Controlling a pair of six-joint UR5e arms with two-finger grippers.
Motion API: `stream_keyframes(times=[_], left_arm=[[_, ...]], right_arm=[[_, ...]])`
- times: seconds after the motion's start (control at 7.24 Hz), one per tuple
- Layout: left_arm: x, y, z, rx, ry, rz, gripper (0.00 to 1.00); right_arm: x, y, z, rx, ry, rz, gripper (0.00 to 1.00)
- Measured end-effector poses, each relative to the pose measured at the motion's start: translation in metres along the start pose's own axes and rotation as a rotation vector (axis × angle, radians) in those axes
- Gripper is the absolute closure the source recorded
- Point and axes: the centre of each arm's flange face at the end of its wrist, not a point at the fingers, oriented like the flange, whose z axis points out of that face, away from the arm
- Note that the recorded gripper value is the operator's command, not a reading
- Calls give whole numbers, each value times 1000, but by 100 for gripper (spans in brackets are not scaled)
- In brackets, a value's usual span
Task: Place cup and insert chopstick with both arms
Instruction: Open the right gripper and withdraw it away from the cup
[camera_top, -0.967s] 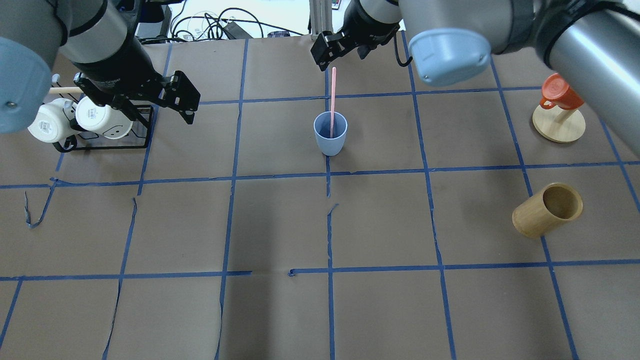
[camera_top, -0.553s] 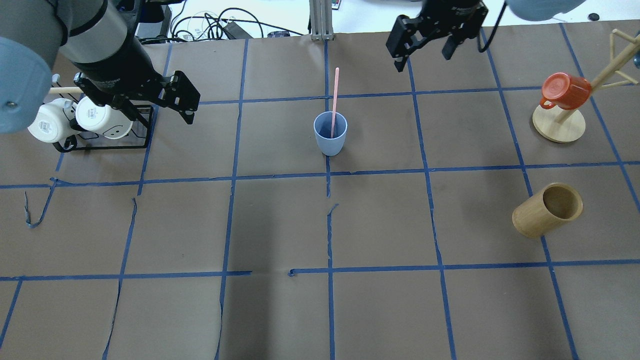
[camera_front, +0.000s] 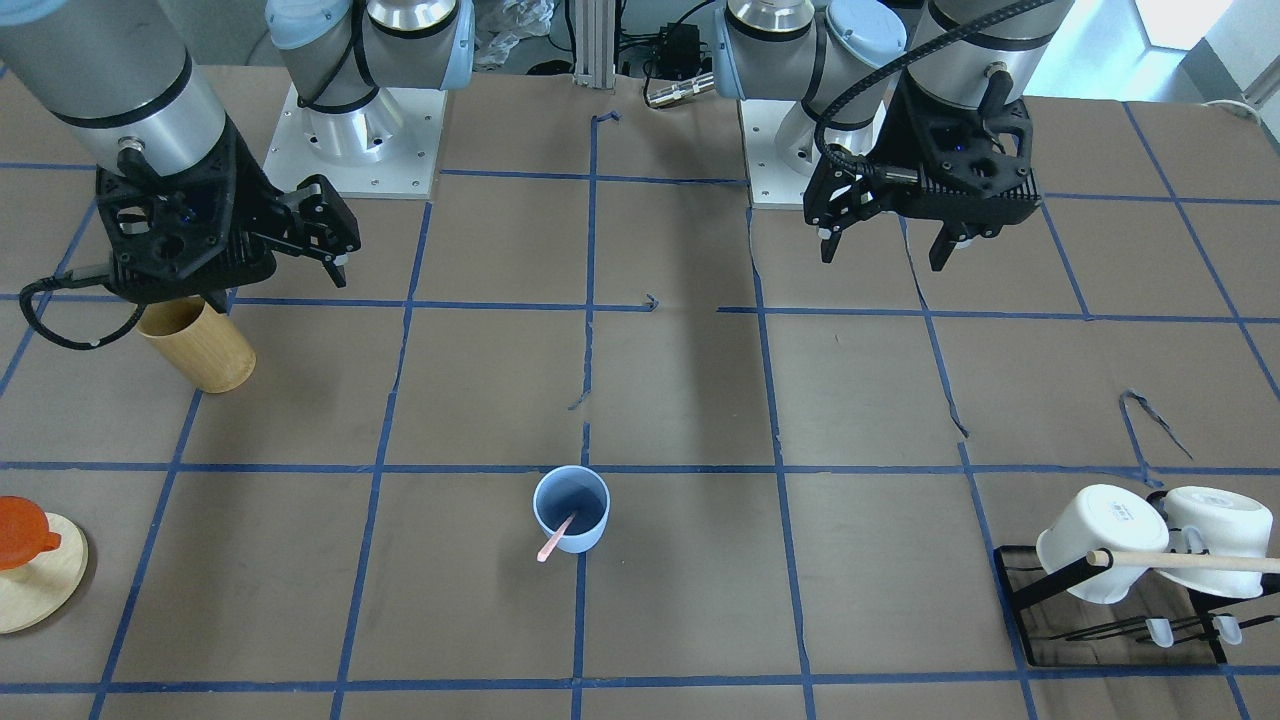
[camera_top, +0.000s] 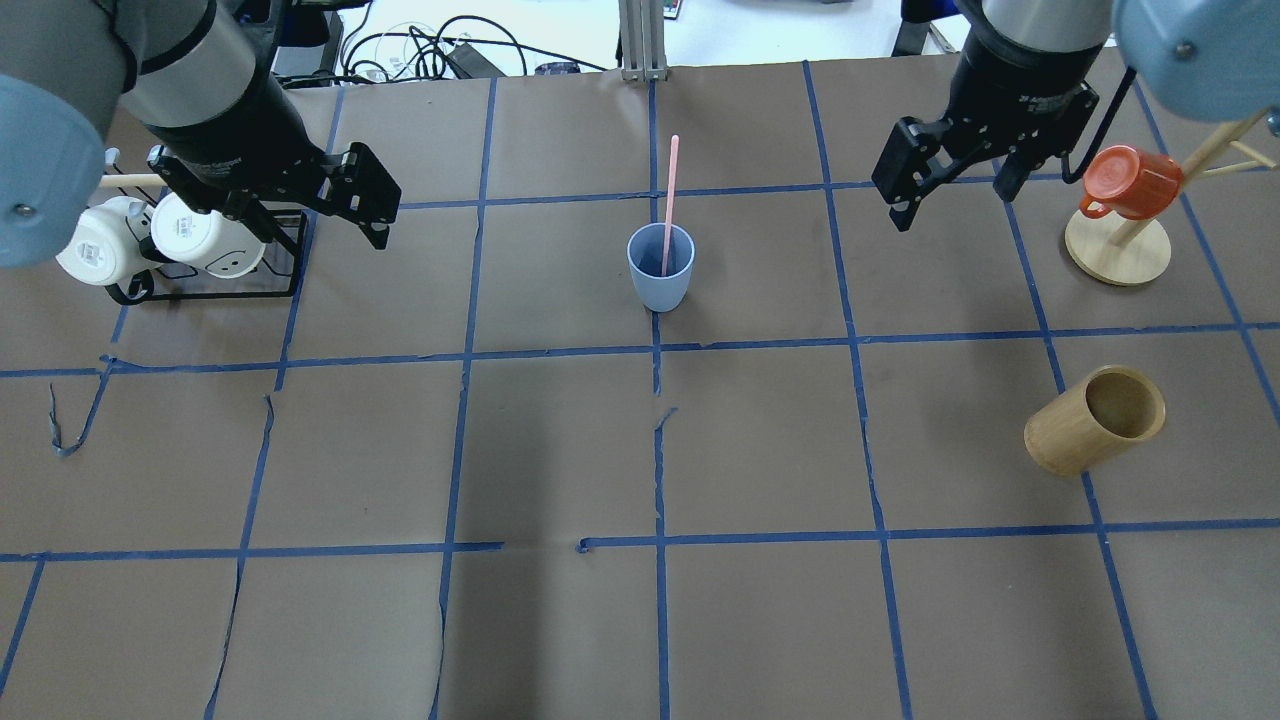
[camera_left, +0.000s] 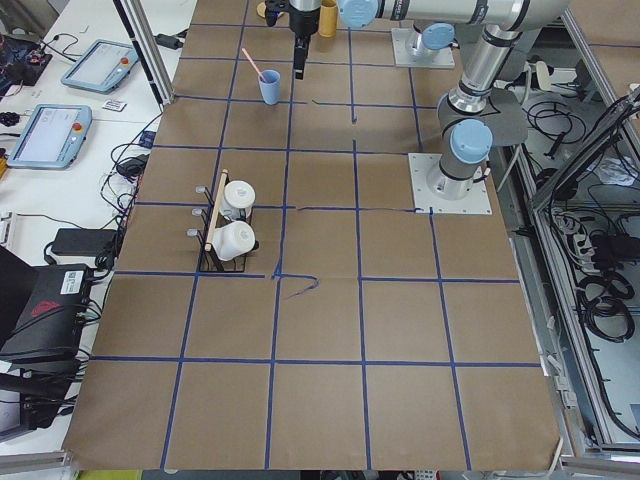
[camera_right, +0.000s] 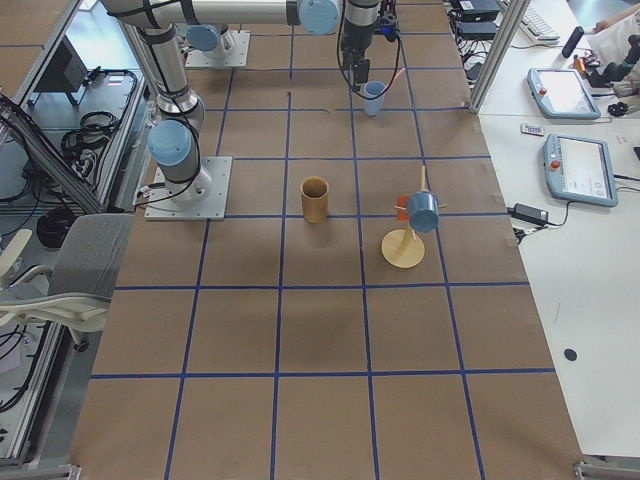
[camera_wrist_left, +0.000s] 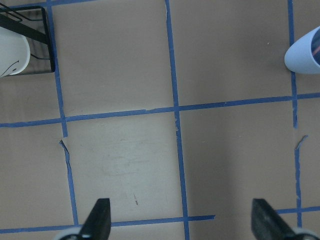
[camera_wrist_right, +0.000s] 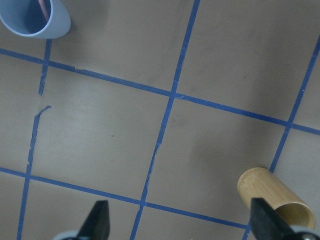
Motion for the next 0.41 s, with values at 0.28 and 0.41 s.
stream_keyframes(times=[0.28, 0.41], left_arm=[[0, 0, 0, 0, 0, 0, 0], [0, 0, 0, 0, 0, 0, 0]], right_arm=[[-1, 3, -4, 49, 17, 1, 0], [-1, 3, -6, 61, 17, 4, 0]])
